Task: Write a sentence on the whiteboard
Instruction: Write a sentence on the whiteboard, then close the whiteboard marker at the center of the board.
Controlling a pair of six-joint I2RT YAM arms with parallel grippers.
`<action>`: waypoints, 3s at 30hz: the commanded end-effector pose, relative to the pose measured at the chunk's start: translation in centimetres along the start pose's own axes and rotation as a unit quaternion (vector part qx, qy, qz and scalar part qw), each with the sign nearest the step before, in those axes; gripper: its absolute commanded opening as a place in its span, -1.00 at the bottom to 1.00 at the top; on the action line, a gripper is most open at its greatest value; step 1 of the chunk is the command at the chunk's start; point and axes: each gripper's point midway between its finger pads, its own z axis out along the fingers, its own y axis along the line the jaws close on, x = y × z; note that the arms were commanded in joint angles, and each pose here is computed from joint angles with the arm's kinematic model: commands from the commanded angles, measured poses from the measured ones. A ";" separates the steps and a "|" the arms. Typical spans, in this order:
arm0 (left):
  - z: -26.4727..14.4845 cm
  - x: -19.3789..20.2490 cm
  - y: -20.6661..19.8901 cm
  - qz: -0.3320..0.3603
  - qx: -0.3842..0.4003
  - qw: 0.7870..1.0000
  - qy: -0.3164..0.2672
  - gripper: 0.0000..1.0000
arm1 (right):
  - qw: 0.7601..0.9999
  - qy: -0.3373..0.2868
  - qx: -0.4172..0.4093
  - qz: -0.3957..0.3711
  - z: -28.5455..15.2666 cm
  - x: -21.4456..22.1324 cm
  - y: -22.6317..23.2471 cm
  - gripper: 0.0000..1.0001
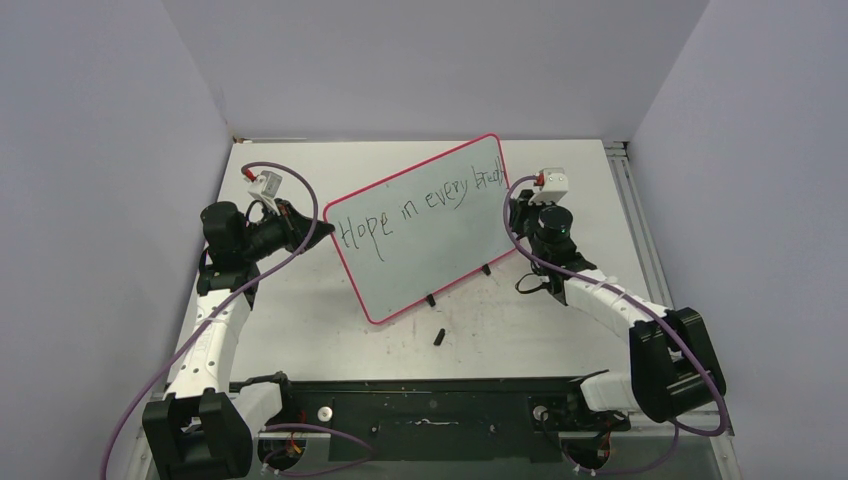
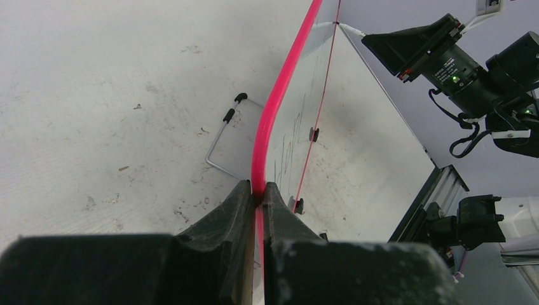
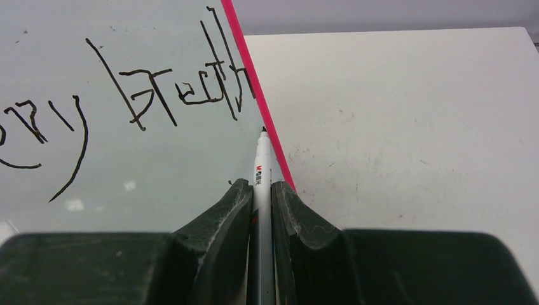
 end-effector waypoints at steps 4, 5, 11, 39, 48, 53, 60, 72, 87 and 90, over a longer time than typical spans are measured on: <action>-0.1 -1.1 -0.3 0.019 -0.002 1.000 -0.009 -1.00 | 0.999 -0.036 -0.015 0.005 0.8 -2.4 0.8 -0.89; -0.1 -1.1 -0.3 0.019 -0.002 1.000 -0.009 -1.00 | 0.999 -0.036 -0.015 0.004 0.8 -2.4 0.8 -0.89; -0.1 -1.1 -0.4 0.019 -0.002 1.000 -0.009 -1.00 | 0.998 -0.058 -0.007 0.009 -0.5 -4.3 0.5 -0.89; -2.2 -0.9 0.9 0.039 -0.093 0.994 -0.031 0.53 | 0.994 -0.008 -0.048 0.096 -8.1 -5.4 2.3 -0.82; -5.0 -1.7 -0.6 0.140 -0.226 0.963 -0.050 0.52 | 0.981 0.090 -0.095 0.144 -12.0 -2.4 4.3 -0.80; -5.8 -1.2 -4.8 0.164 -0.241 0.956 -0.030 0.47 | 0.975 0.146 -0.095 0.138 -13.2 -0.3 4.6 -0.89; -2.9 2.9 -10.5 0.156 -0.196 0.968 0.028 0.37 | 0.965 0.208 -0.090 0.132 -14.5 2.7 4.8 -0.89; 5.5 16.1 -19.2 0.097 -0.048 0.987 0.121 0.37 | 0.962 0.222 -0.108 0.113 -16.2 3.6 4.8 -0.87; 9.2 27.9 -14.9 0.124 -0.113 0.951 0.259 0.02 | 0.968 0.223 -0.084 0.084 -16.6 3.6 3.5 -0.87; 9.4 29.1 -14.3 0.126 -0.123 0.945 0.277 -0.05 | 0.968 0.222 -0.084 0.084 -16.6 3.6 3.5 -0.87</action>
